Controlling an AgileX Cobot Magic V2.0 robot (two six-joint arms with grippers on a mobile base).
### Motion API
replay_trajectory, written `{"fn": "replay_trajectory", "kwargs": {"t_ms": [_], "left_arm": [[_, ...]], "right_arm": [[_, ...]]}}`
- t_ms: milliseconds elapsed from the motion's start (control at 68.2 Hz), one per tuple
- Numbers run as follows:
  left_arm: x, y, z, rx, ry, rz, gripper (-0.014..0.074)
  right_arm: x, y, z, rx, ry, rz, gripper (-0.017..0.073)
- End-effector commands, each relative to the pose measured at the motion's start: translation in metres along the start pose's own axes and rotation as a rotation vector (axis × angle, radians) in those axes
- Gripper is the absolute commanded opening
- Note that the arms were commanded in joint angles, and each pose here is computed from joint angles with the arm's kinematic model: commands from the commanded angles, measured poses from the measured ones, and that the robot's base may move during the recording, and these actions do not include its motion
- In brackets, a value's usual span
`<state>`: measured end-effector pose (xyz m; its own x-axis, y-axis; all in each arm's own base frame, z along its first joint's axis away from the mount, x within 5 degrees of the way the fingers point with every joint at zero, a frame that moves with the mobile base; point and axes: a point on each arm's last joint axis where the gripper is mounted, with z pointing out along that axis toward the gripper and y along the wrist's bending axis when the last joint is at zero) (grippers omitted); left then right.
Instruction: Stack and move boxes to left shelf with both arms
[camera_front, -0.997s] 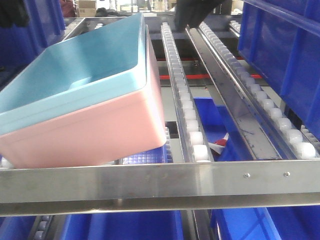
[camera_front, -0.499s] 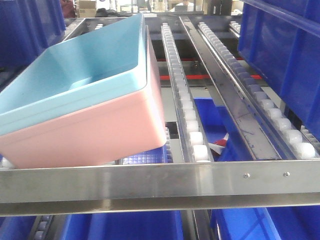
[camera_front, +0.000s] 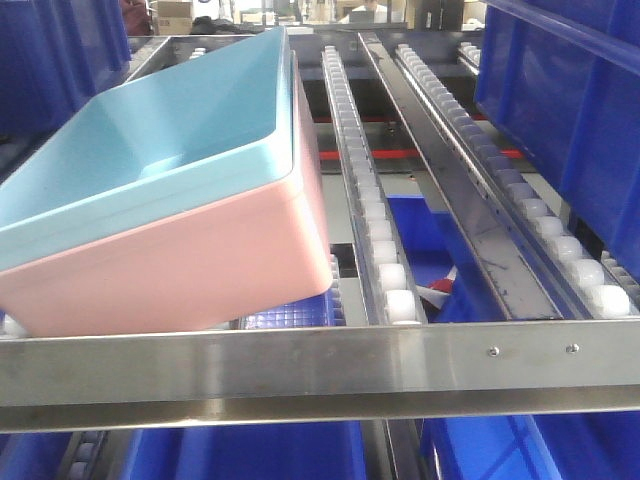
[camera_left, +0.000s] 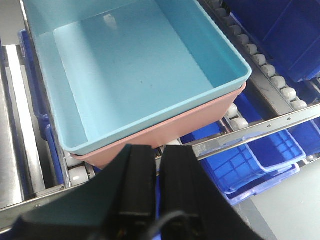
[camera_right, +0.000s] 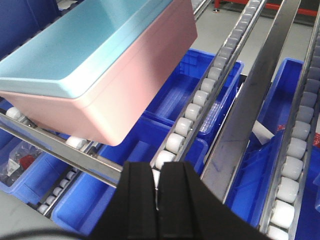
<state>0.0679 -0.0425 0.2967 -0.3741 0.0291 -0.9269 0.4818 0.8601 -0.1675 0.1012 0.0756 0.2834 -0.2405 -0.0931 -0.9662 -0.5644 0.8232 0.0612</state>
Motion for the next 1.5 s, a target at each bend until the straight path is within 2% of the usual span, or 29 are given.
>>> {"fn": "replay_trajectory", "kwargs": {"t_ms": [0, 543, 587, 660, 689, 763, 851, 968, 1261, 1364, 1393, 1481], "left_arm": [[-0.013, -0.004, -0.003, 0.037, -0.082, 0.017, 0.0011], [-0.013, -0.005, -0.004, 0.049, -0.089, 0.014, 0.0011], [-0.012, -0.007, -0.006, 0.076, -0.083, 0.040, 0.0011], [-0.010, -0.013, -0.006, 0.142, -0.070, 0.155, 0.0011], [-0.009, -0.015, -0.006, 0.159, -0.068, 0.183, 0.0011], [-0.004, -0.016, -0.003, 0.177, -0.071, 0.205, 0.0011], [0.006, -0.013, 0.006, 0.161, -0.149, 0.196, 0.0011], [0.024, 0.001, 0.010, 0.060, -0.311, 0.176, 0.0011], [0.086, 0.032, 0.002, -0.286, -0.439, 0.104, 0.0011], [0.102, 0.043, 0.008, -0.398, -0.418, 0.053, 0.0011], [0.106, 0.044, 0.009, -0.424, -0.375, 0.039, 0.0011], [0.107, 0.048, 0.008, -0.496, -0.370, 0.023, 0.0011]], "right_arm": [[-0.015, 0.003, -0.003, -0.031, -0.092, -0.030, 0.0050], [-0.015, 0.003, -0.003, -0.031, -0.092, -0.030, 0.0050], [-0.015, 0.003, -0.003, -0.031, -0.092, -0.030, 0.0050], [-0.015, 0.003, -0.003, -0.031, -0.092, -0.030, 0.0050], [-0.015, 0.003, -0.003, -0.031, -0.092, -0.030, 0.0050], [-0.015, 0.003, -0.003, -0.031, -0.092, -0.030, 0.0050], [-0.015, 0.003, -0.003, -0.031, -0.092, -0.030, 0.0050], [-0.015, 0.003, -0.003, -0.031, -0.092, -0.030, 0.0050], [-0.015, 0.003, -0.003, -0.031, -0.092, -0.030, 0.0050], [-0.015, 0.003, -0.003, -0.029, -0.089, -0.030, 0.0050], [-0.015, 0.003, -0.003, -0.028, -0.088, -0.030, 0.0050], [-0.015, 0.003, -0.003, -0.025, -0.083, -0.030, 0.0050]]}}
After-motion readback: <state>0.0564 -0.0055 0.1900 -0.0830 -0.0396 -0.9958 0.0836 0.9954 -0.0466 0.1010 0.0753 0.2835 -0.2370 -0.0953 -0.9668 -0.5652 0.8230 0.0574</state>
